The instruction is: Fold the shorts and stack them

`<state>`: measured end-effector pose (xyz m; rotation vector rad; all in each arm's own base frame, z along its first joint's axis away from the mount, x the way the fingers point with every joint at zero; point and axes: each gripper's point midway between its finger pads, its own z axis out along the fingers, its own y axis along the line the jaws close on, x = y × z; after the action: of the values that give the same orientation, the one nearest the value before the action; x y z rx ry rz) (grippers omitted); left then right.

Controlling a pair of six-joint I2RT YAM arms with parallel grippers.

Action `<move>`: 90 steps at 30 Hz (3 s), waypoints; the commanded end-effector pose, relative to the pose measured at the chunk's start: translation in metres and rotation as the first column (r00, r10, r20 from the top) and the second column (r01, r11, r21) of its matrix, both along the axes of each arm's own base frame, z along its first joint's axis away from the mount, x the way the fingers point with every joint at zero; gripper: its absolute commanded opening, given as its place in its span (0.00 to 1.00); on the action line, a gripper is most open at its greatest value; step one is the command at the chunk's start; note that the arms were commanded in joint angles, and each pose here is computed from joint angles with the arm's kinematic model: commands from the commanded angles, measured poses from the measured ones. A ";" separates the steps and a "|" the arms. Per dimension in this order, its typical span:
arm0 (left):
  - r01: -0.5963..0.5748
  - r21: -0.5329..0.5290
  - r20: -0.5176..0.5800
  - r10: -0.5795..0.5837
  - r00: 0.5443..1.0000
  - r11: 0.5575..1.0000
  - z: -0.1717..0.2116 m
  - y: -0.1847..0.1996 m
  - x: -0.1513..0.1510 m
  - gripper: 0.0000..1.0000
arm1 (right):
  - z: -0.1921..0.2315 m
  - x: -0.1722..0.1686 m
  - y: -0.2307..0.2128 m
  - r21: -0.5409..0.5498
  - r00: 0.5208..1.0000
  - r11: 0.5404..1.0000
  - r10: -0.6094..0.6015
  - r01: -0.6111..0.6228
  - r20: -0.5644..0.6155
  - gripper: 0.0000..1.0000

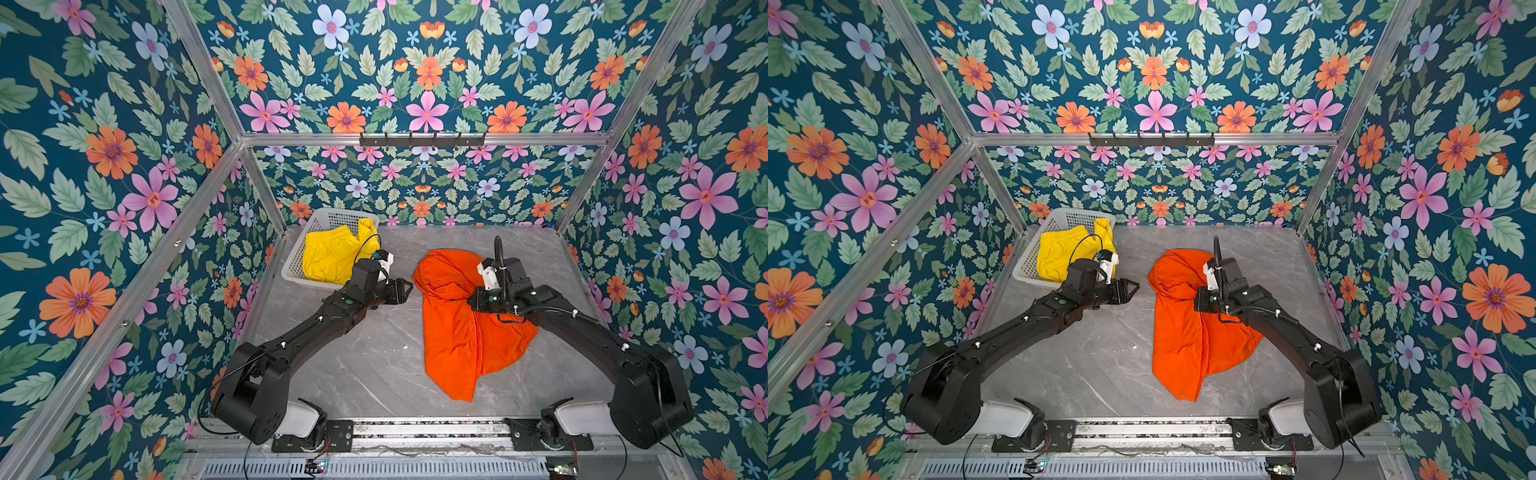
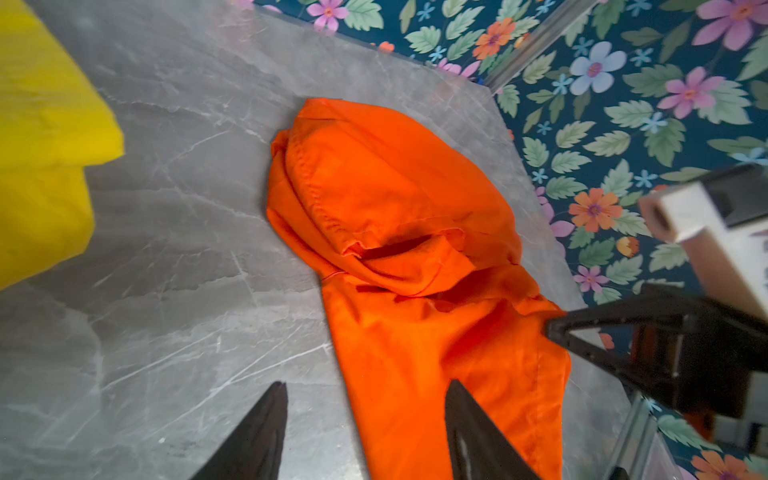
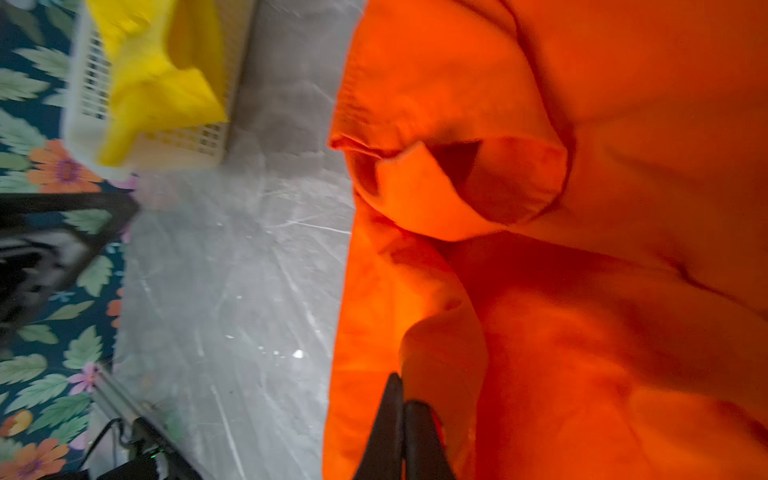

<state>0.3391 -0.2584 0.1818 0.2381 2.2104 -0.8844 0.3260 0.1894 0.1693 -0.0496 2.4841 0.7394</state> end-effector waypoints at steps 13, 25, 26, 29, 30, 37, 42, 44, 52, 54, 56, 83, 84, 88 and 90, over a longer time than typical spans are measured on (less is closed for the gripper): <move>0.377 0.033 0.370 -0.361 0.856 0.926 0.094 -0.068 -0.072 0.63 | 0.202 -0.007 0.012 0.138 0.932 0.990 -0.029 -0.023 0.363 0.00; 0.400 0.163 0.490 -0.426 0.761 0.902 0.051 -0.089 -0.129 0.64 | 0.267 0.018 0.028 0.234 0.859 0.972 -0.111 -0.011 0.500 0.00; 0.408 0.175 0.493 -0.438 0.752 0.896 0.048 -0.094 -0.133 0.64 | 0.270 0.019 0.031 0.237 0.856 0.971 -0.111 -0.013 0.505 0.00; 0.379 0.221 0.498 -0.438 0.748 0.899 0.035 -0.103 -0.135 0.66 | 0.277 0.020 0.037 0.251 0.845 0.967 -0.103 -0.038 0.525 0.00; 0.349 0.214 0.498 -0.409 0.764 0.912 0.031 -0.102 -0.130 0.67 | 0.279 0.019 0.038 0.256 0.843 0.966 -0.100 -0.046 0.528 0.00; 0.167 0.124 0.578 -0.208 0.789 0.978 0.036 -0.104 -0.093 0.78 | 0.292 0.009 0.047 0.270 0.833 0.958 -0.072 -0.095 0.548 0.00; 0.188 0.084 0.607 -0.200 0.769 0.978 0.039 -0.128 -0.084 0.78 | 0.294 0.005 0.052 0.276 0.836 0.953 -0.048 -0.126 0.546 0.00; 0.154 0.082 0.609 -0.172 0.775 0.985 0.038 -0.129 -0.076 0.57 | 0.298 0.003 0.051 0.272 0.831 0.954 -0.048 -0.126 0.554 0.00; -0.004 0.126 0.606 -0.074 0.792 0.992 0.091 -0.078 -0.075 0.00 | 0.324 -0.012 0.035 0.255 0.792 0.960 -0.066 -0.116 0.607 0.00; -0.051 0.156 0.614 -0.056 0.787 0.987 0.117 -0.056 -0.080 0.00 | 0.330 -0.016 0.037 0.267 0.786 0.954 -0.058 -0.138 0.615 0.00; -0.122 0.178 0.628 -0.017 0.778 0.976 0.146 -0.027 -0.083 0.00 | 0.341 -0.022 0.036 0.274 0.771 0.948 -0.054 -0.160 0.635 0.00; -0.103 0.425 0.654 -0.226 0.722 0.899 0.272 -0.025 -0.079 0.00 | 0.317 -0.015 -0.033 0.147 0.774 0.980 -0.196 0.134 0.603 0.00; -0.090 0.406 0.650 -0.219 0.728 0.909 0.272 -0.029 -0.076 0.00 | 0.316 -0.017 -0.035 0.137 0.776 0.982 -0.190 0.133 0.601 0.00; 0.014 0.329 0.597 -0.220 0.771 0.944 0.261 -0.048 -0.058 0.00 | 0.294 -0.020 -0.045 0.083 0.810 0.984 -0.179 0.160 0.559 0.00; 0.069 0.308 0.573 -0.243 0.783 0.949 0.260 -0.060 -0.057 0.00 | 0.290 -0.026 -0.049 0.073 0.820 0.983 -0.178 0.166 0.544 0.00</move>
<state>0.2890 -0.2933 0.4275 0.7413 1.7316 -0.2712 0.3067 0.1475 0.4734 -0.0233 1.8377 0.6166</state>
